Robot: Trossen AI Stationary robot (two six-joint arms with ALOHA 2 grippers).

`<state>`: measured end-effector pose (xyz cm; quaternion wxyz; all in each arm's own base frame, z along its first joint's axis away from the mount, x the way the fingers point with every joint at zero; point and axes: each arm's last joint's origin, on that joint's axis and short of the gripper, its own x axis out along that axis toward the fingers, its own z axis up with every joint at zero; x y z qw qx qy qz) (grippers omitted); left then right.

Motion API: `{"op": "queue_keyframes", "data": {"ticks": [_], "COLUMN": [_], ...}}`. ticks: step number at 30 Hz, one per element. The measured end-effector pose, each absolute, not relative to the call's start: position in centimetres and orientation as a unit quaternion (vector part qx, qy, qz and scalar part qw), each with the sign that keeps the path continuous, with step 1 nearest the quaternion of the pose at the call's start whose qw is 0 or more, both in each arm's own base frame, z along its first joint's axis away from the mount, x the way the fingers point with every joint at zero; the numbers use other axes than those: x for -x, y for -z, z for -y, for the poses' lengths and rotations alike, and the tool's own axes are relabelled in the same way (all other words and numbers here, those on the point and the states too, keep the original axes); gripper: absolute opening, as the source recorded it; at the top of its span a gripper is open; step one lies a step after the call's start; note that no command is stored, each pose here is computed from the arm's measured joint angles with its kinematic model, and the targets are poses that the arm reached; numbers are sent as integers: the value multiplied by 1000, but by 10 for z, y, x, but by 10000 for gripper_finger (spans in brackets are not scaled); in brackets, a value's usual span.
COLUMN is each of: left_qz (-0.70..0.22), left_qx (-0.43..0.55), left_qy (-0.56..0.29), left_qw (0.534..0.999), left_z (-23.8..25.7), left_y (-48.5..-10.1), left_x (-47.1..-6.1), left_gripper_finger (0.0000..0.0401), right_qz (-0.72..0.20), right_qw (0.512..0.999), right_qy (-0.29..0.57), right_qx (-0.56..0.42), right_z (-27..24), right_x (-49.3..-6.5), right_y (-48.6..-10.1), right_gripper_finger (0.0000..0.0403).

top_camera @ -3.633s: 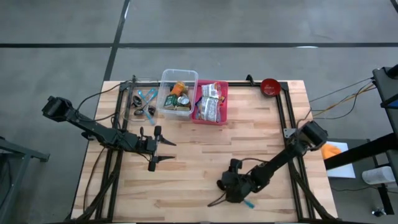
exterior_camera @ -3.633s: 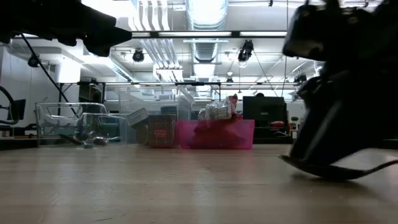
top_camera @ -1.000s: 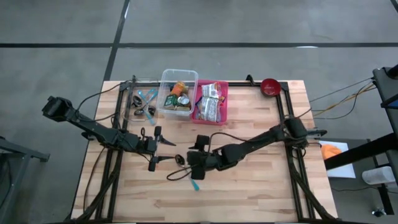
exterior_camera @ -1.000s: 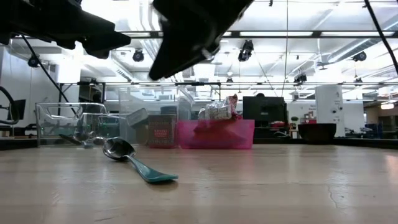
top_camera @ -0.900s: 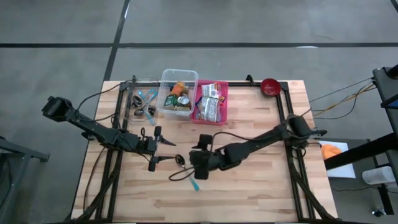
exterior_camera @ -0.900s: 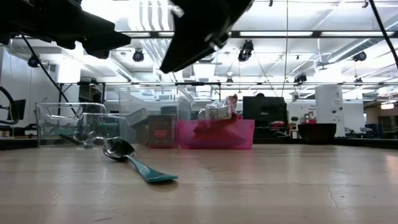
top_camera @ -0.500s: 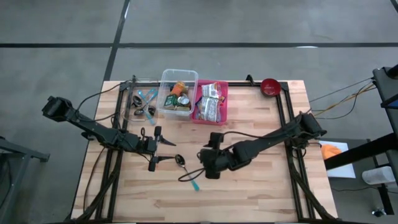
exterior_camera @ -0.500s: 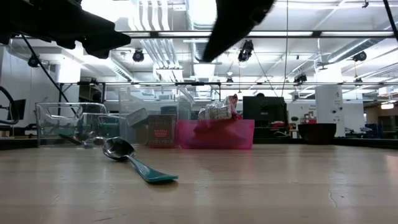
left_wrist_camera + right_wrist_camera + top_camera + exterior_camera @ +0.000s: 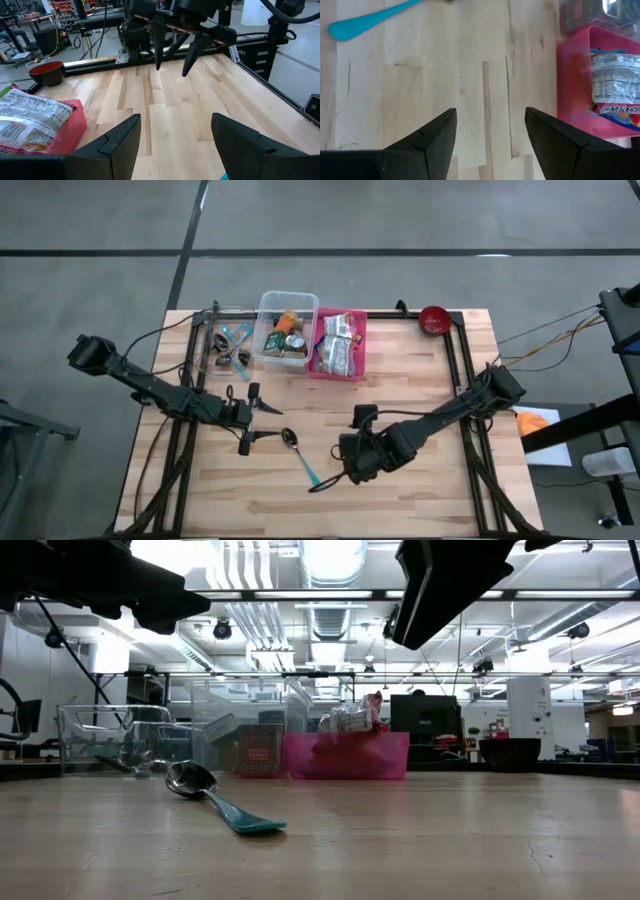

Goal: Pick & Place Food Item
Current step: Put the blue spoon into the left transparent bin

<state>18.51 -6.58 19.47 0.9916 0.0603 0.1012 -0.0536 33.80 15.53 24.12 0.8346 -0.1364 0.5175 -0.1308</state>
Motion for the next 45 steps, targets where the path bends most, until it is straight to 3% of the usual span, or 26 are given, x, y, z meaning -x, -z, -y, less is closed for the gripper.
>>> {"op": "queue_keyframes", "data": {"ticks": [18, 26, 32, 37, 45], "left_qz": [-97, -91, -89, -173, -314], "left_qx": [-49, 174, 192, 260, 313], "left_qy": [52, 35, 38, 8, -131], "left_qw": [993, 980, 977, 950, 887], "left_z": [66, 68, 69, 71, 72], "left_y": [-196, -207, -214, -226, -263], "left_x": [-185, -189, -191, -196, -204], "left_gripper_finger": [243, 243, 243, 243, 243], "right_qz": [-513, -511, -508, -503, -502], "right_qw": [838, 840, 842, 845, 846], "right_qy": [126, 125, 125, 124, 124], "right_qx": [138, 136, 134, 131, 130], "right_z": [-159, -159, -159, -160, -160], "right_x": [-337, -338, -339, -340, -340], "right_y": [-242, -242, -242, -242, -243], "right_gripper_finger": [235, 235, 235, 235, 235]}}
